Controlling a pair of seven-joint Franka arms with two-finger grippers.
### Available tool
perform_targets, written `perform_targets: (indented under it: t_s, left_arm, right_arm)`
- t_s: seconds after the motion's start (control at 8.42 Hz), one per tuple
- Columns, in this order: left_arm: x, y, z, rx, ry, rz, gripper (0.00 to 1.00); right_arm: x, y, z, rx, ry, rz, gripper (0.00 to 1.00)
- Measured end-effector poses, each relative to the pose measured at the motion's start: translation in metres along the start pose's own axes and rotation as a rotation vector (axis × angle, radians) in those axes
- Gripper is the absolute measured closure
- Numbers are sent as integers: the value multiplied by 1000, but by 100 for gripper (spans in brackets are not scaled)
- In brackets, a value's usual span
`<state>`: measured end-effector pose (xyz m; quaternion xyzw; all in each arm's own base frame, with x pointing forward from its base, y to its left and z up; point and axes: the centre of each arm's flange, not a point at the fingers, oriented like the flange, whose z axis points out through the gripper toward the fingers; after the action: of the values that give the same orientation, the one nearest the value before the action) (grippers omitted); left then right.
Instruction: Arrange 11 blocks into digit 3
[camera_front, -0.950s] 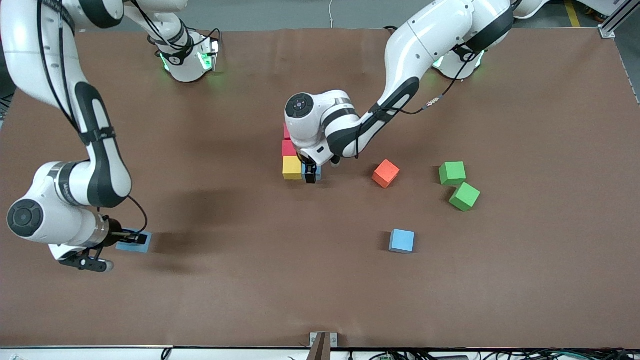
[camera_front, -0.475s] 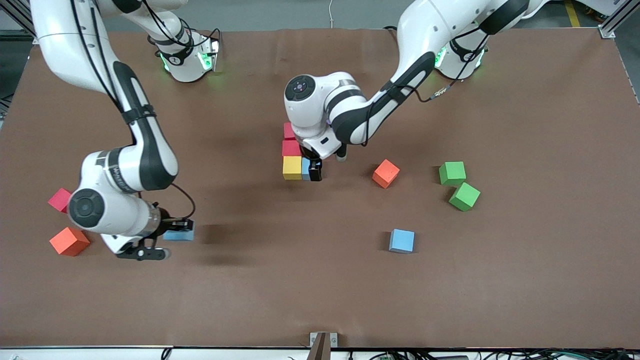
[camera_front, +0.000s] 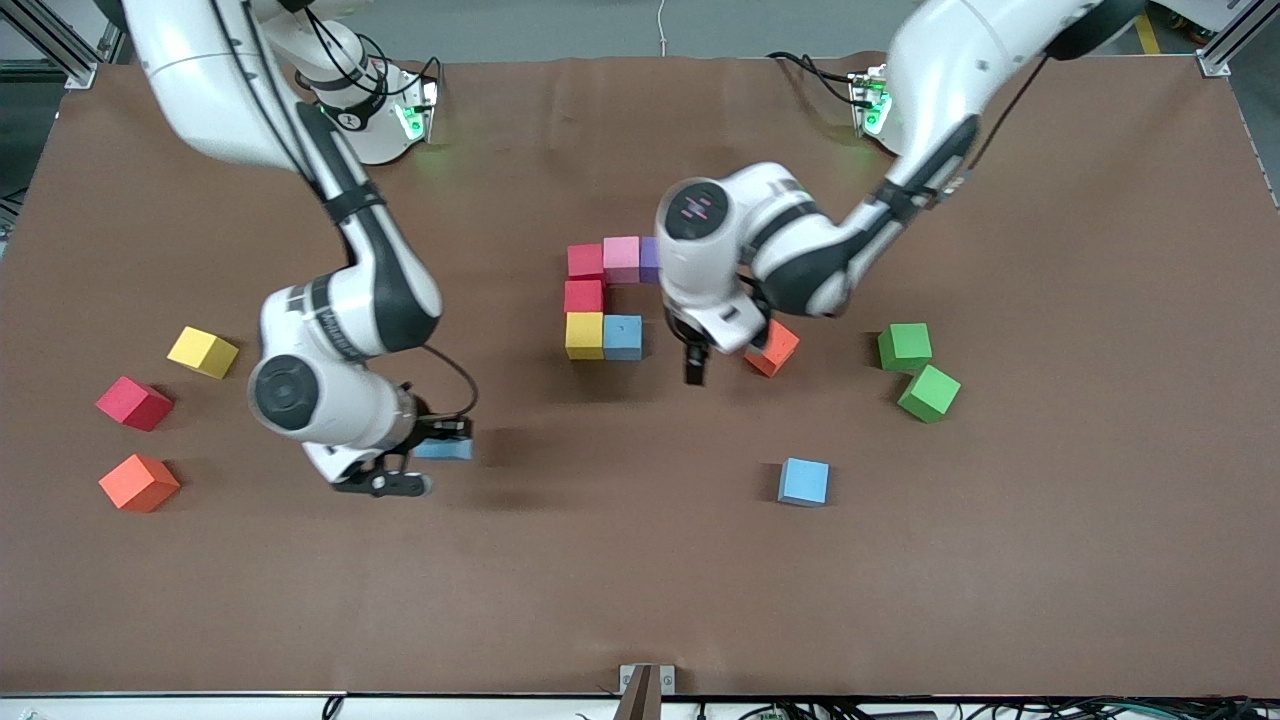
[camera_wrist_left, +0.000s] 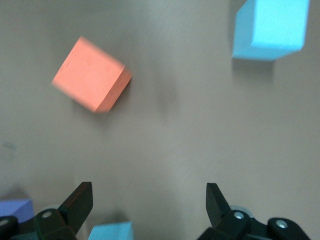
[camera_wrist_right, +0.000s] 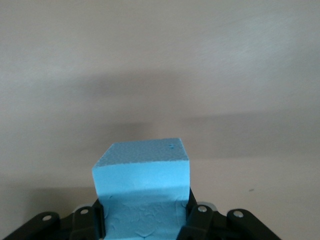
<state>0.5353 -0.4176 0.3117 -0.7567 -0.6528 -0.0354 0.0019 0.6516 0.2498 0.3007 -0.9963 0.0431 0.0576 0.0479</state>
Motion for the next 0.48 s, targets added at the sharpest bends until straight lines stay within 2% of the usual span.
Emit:
perform_targets:
  t_s: [0.24, 0.48]
  left_arm:
    - [67, 40, -3, -29, -26, 38, 0]
    - [105, 65, -2, -62, -49, 84, 0]
  right_arm:
    - [-27, -49, 21, 8, 34, 24, 44]
    - [-58, -88, 50, 11, 52, 39, 44]
